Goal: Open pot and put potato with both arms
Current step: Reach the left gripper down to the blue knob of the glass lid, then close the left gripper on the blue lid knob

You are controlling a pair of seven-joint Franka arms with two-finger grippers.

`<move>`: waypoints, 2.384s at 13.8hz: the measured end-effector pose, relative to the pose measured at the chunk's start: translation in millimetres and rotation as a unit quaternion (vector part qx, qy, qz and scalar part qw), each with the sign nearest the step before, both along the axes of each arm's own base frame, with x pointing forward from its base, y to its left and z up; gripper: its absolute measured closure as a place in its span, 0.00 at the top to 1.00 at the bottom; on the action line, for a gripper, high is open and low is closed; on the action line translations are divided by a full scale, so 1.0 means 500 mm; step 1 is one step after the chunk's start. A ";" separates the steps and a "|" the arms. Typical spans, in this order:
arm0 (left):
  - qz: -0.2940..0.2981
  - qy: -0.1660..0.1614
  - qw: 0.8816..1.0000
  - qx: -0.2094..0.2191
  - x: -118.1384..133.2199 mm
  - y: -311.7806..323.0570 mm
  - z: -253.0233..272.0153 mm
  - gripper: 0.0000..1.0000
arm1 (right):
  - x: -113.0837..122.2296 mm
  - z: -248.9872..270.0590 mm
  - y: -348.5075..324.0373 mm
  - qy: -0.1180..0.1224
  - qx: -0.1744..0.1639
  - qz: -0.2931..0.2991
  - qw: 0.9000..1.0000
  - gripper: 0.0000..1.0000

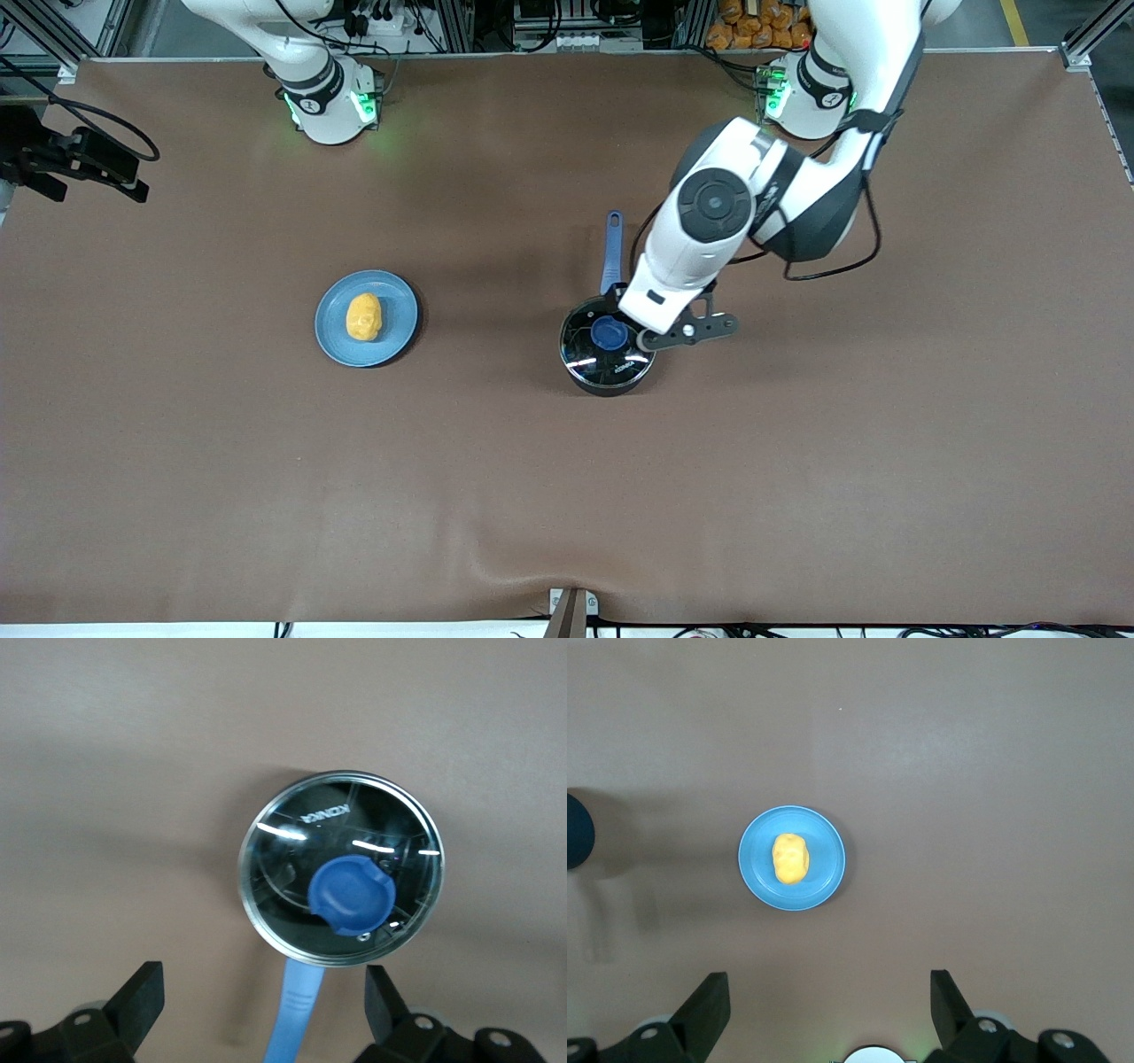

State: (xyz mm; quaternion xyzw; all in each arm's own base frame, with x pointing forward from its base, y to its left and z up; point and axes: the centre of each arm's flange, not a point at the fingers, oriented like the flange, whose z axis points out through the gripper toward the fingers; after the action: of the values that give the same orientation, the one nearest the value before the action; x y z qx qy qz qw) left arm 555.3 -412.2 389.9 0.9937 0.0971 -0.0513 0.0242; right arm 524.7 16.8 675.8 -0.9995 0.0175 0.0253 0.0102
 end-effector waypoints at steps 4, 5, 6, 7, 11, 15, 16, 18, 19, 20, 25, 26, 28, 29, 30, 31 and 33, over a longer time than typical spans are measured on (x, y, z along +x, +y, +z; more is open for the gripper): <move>0.008 -0.025 1.000 0.007 -0.002 -0.050 -0.075 1.00 | 0.000 0.000 0.000 0.000 0.000 0.000 1.000 1.00; 0.012 -0.031 0.999 0.009 -0.005 -0.063 -0.093 1.00 | 0.000 0.000 0.000 0.000 0.000 0.000 1.000 1.00; 0.015 -0.035 0.999 0.010 -0.008 -0.075 -0.107 1.00 | 0.000 0.000 0.000 0.000 0.000 0.000 1.000 1.00; 0.018 -0.038 0.999 0.011 -0.010 -0.087 -0.117 1.00 | 0.000 -0.001 0.000 0.000 0.000 0.000 1.000 1.00; 0.017 -0.046 0.999 0.022 -0.010 -0.108 -0.141 1.00 | 0.003 -0.005 0.000 0.003 0.000 0.000 1.000 1.00; 0.015 -0.044 0.998 0.030 -0.008 -0.109 -0.171 1.00 | 0.004 -0.006 0.000 0.003 0.000 0.000 1.000 1.00; 0.015 -0.044 0.998 0.030 -0.007 -0.109 -0.173 1.00 | 0.004 -0.006 0.000 0.003 0.000 0.000 1.000 1.00; 0.015 -0.044 0.998 0.030 -0.006 -0.110 -0.176 1.00 | 0.004 -0.006 0.000 0.003 0.000 0.000 1.000 1.00; 0.015 -0.045 0.998 0.030 -0.006 -0.110 -0.179 1.00 | 0.004 -0.006 0.000 0.003 0.000 0.000 1.000 1.00; 0.015 -0.045 0.998 0.029 -0.005 -0.111 -0.184 1.00 | 0.004 -0.006 0.000 0.003 0.000 0.000 1.000 1.00; 0.015 -0.045 0.998 0.029 -0.004 -0.111 -0.193 1.00 | 0.004 -0.006 0.000 0.003 0.000 0.000 1.000 1.00; 0.015 -0.045 0.998 0.029 -0.004 -0.111 -0.194 1.00 | 0.004 -0.006 0.000 0.003 0.000 0.000 1.000 1.00; 0.015 -0.044 0.998 0.030 -0.004 -0.111 -0.197 1.00 | 0.004 -0.006 0.000 0.003 0.000 0.000 1.000 1.00; 0.015 -0.043 0.999 0.030 -0.004 -0.111 -0.200 1.00 | 0.004 -0.006 0.000 0.003 0.000 0.000 1.000 1.00; 0.015 -0.043 0.999 0.031 -0.004 -0.110 -0.202 1.00 | 0.004 -0.006 0.000 0.003 0.000 0.000 1.000 1.00; 0.015 -0.043 0.998 0.031 -0.003 -0.110 -0.205 1.00 | 0.004 -0.006 0.000 0.003 0.000 0.000 1.000 1.00; 0.015 -0.043 0.998 0.031 -0.002 -0.109 -0.211 1.00 | 0.004 -0.006 0.000 0.003 0.000 0.000 1.000 1.00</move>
State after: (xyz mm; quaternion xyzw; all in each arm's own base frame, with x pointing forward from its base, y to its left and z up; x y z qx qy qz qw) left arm 554.4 -466.9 284.3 0.9936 0.1128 -0.0046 -0.0015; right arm 526.6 16.8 672.8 -0.9994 0.0175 0.0282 0.0103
